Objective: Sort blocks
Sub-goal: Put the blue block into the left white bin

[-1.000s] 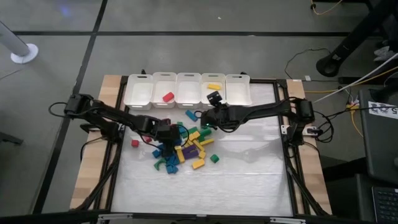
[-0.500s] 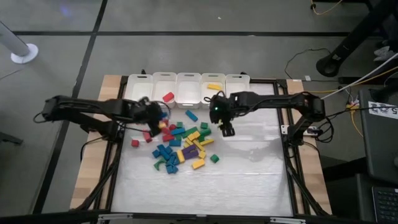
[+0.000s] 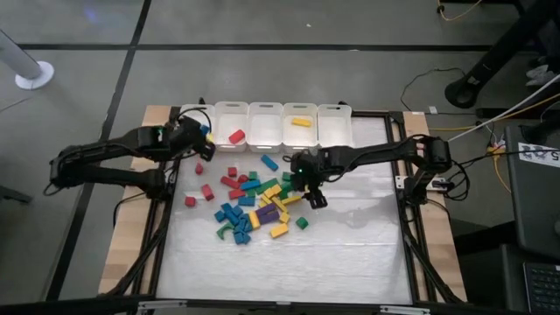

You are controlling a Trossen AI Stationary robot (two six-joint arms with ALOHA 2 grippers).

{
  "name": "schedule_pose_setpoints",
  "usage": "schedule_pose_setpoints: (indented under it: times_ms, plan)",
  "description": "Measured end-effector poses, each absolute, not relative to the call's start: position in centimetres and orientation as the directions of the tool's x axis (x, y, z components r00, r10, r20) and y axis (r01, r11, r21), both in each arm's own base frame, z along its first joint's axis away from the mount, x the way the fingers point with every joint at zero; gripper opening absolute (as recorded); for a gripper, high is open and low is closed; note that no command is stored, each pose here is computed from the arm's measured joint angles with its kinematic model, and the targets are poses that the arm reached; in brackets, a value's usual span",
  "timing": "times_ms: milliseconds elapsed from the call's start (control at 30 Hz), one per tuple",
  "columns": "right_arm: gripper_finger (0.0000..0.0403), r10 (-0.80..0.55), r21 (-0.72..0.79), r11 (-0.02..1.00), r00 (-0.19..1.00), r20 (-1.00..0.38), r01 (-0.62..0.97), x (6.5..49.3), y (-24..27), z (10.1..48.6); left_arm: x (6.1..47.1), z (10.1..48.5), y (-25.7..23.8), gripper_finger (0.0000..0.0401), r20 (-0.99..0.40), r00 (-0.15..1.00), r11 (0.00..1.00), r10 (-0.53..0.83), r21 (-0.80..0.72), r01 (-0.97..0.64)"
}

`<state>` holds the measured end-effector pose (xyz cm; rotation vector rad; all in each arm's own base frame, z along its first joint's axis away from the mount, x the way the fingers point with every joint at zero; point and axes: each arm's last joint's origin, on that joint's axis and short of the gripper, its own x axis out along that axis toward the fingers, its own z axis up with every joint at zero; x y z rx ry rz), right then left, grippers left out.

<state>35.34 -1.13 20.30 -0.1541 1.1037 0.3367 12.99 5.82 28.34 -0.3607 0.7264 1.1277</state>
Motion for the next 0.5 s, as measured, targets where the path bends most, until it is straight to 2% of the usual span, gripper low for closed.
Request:
schedule_pose_setpoints:
  times_ms: [100,267,500]
  plan:
    - [0.0214,0.197,0.036,0.932,0.421,-0.885,-0.360,35.3,-0.4,19.8,12.6,27.2,6.7,0.0128,-0.685,0.152,0.326,0.712,0.130,-0.936]
    - [0.0214,0.191,0.008,0.927,0.454,-0.870,-0.374,35.2,0.3,18.6,12.3,25.5,7.9,0.0129,-0.699,0.060,0.254,0.712,0.177,-0.951]
    - [0.0214,0.162,-0.027,0.933,0.486,-0.859,-0.358,35.0,0.2,17.4,12.6,24.4,9.4,0.0130,-0.680,0.035,0.240,0.732,0.210,-0.948]
